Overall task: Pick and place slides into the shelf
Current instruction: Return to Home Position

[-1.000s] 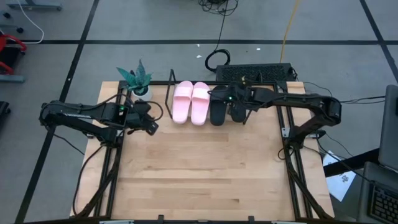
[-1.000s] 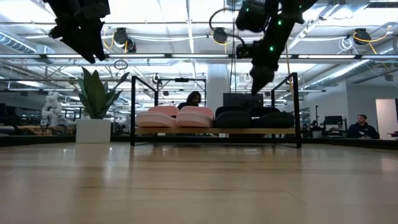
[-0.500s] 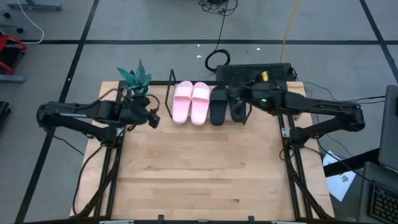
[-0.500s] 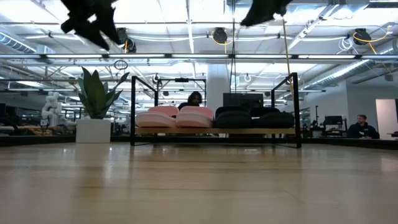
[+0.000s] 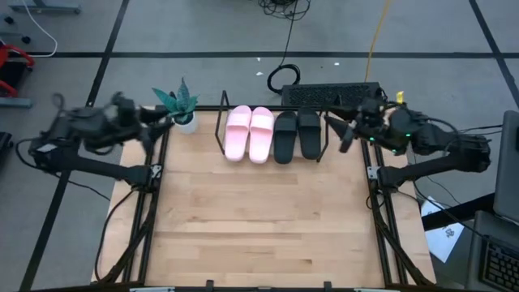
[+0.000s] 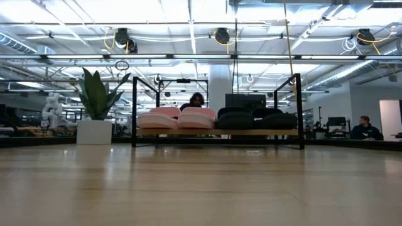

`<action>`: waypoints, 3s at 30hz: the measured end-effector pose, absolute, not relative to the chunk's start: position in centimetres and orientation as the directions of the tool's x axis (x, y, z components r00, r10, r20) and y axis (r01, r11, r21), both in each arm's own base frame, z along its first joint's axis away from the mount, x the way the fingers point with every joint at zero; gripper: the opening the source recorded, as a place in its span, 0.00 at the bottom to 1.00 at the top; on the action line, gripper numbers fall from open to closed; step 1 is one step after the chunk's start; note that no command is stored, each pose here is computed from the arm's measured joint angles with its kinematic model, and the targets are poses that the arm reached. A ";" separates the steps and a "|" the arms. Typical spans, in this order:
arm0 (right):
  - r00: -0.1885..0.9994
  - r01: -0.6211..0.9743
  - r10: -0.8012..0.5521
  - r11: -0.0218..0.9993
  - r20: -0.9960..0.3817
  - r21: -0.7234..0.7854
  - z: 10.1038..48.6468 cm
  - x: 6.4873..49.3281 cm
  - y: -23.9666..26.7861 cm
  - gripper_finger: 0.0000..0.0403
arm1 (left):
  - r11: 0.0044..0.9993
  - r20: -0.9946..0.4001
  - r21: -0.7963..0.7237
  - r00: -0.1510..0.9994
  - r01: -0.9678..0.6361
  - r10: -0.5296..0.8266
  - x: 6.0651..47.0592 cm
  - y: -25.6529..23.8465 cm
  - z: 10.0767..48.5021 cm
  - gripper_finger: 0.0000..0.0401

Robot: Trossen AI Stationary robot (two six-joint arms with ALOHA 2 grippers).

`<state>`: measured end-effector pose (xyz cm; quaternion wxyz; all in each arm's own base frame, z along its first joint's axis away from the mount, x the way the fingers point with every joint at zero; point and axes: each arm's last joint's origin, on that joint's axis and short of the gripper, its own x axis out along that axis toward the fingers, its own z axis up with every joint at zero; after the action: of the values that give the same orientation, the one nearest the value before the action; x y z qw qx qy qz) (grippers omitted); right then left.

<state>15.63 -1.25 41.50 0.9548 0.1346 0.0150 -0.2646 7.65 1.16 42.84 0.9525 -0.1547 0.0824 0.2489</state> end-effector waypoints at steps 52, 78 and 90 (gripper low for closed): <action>0.998 0.067 -0.047 0.858 -0.053 0.508 16.8 9.5 0.1 0.43 | 0.933 0.063 -0.359 0.997 -0.016 0.042 7.2 0.0 23.8 0.59; 0.997 0.047 -0.015 0.892 -0.074 0.450 16.1 9.6 0.2 0.43 | 0.958 -0.052 -0.285 0.998 0.010 -0.026 9.0 -0.3 18.7 0.59; 0.999 0.050 -0.045 0.903 -0.020 0.426 16.7 9.7 0.1 0.43 | 0.967 -0.020 -0.252 0.999 0.027 -0.033 9.2 -0.3 18.3 0.59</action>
<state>9.66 0.10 16.66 0.9755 0.2184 0.0050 -0.0244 9.23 -0.29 18.30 0.9917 -0.1268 0.0120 -0.0153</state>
